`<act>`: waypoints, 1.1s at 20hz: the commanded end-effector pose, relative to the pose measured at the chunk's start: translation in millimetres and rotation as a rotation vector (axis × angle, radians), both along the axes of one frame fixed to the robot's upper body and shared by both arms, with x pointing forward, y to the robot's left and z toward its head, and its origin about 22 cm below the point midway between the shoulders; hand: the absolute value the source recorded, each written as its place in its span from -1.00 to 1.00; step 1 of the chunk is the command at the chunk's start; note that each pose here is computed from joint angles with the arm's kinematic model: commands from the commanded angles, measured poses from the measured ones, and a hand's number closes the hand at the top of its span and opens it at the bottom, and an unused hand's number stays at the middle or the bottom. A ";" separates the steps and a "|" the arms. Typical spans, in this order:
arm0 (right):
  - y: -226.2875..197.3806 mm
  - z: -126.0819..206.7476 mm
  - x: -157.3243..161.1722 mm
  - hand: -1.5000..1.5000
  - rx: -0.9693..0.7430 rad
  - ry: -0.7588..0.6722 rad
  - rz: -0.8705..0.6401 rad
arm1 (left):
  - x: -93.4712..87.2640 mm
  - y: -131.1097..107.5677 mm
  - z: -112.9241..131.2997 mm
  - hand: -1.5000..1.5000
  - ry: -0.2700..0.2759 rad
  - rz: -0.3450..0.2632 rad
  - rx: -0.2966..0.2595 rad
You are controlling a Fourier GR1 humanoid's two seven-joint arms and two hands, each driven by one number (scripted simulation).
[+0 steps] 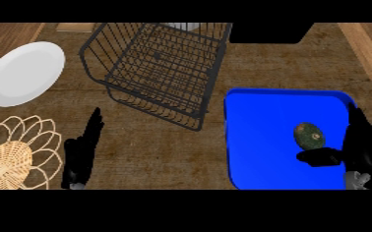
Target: Pick the squash from the tray and place it in the tiered basket
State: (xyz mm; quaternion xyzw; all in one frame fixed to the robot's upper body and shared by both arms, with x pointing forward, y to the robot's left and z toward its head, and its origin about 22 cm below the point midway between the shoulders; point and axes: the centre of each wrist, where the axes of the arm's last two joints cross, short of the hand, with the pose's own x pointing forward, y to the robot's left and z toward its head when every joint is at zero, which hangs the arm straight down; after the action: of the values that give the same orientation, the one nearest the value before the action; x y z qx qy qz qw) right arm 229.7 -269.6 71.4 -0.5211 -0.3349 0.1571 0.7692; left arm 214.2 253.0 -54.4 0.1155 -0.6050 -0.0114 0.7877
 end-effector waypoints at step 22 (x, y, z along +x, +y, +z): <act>-14.2 -43.5 43.5 -1.00 0.085 0.337 -0.087 | -0.1 -30.5 -7.1 0.00 0.000 -0.001 -0.010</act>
State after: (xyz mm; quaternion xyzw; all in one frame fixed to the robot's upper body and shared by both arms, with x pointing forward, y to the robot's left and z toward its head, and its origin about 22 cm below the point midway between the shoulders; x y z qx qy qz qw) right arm 269.2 -278.4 41.1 -0.4756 -0.2318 0.1959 0.8257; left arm 213.3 242.5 -59.2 0.1142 -0.6038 -0.0093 0.7888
